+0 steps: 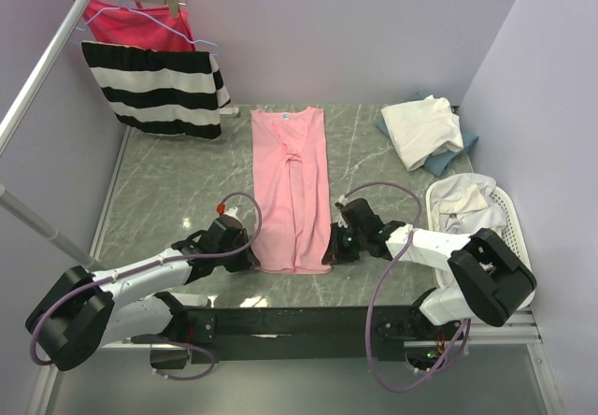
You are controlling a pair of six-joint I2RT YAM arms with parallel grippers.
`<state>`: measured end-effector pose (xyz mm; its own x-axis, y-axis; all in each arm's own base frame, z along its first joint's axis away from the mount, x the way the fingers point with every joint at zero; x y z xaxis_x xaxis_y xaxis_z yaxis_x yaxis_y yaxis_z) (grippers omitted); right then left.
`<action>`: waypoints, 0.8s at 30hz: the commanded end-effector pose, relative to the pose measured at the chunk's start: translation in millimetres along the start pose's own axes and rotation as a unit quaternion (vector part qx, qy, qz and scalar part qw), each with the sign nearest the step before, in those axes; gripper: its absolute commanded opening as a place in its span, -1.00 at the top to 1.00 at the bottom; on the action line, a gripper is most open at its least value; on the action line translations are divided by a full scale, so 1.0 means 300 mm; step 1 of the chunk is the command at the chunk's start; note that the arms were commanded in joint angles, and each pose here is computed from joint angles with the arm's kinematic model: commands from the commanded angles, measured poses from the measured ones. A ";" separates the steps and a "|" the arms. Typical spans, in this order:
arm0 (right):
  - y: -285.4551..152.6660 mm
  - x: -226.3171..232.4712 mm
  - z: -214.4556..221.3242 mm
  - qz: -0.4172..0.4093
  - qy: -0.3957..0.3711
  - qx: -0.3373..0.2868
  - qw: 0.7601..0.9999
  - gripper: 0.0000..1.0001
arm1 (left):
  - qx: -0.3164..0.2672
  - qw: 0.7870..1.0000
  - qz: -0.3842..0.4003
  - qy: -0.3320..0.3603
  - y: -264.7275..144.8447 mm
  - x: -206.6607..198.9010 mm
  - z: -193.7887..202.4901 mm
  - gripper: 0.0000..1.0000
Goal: Fold and stack the t-shirts
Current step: Grab the bottom of the folded rectangular tshirt with both arms
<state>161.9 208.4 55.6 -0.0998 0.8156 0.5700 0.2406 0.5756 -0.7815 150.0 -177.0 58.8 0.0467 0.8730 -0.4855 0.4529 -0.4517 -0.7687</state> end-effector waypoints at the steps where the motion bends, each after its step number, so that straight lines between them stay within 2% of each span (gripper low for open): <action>1: -0.007 -0.014 0.023 0.008 -0.007 0.006 1.000 1.00 | 0.002 1.000 0.020 0.012 -0.016 -0.033 -0.004 0.99; 8: -0.062 0.003 0.133 -0.021 0.003 0.031 0.999 1.00 | 0.032 0.999 0.033 -0.021 -0.102 -0.050 0.061 0.99; 10: -0.080 0.025 0.154 -0.033 -0.008 0.033 0.999 1.00 | 0.050 0.998 0.030 -0.018 -0.115 -0.049 0.100 0.99; 13: -0.110 0.059 0.152 -0.056 -0.021 0.027 0.998 1.00 | 0.048 0.998 0.037 -0.017 -0.139 -0.070 0.116 0.99; 17: -0.158 0.123 0.087 -0.065 -0.058 -0.004 0.996 1.00 | 0.023 0.999 0.031 -0.005 -0.157 -0.108 0.064 0.99; 24: -0.203 0.199 -0.069 -0.045 -0.099 -0.071 0.992 1.00 | -0.066 0.997 -0.001 0.034 -0.173 -0.221 -0.125 0.99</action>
<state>135.0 215.6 117.4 -0.2491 0.7567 0.6044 0.2665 0.6536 -0.7084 124.4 -192.4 111.8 0.0693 0.8698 -0.4885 0.4372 -0.4666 -0.7689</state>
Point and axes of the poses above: each gripper's point midway between its finger pads, its own y axis out along the fingers, its own x axis along the line the jaws close on, z = x × y, the point moved 5 cm from there along -y, back along the fingers, and after that the axes turned 3 degrees about y, right-handed, at the moved point
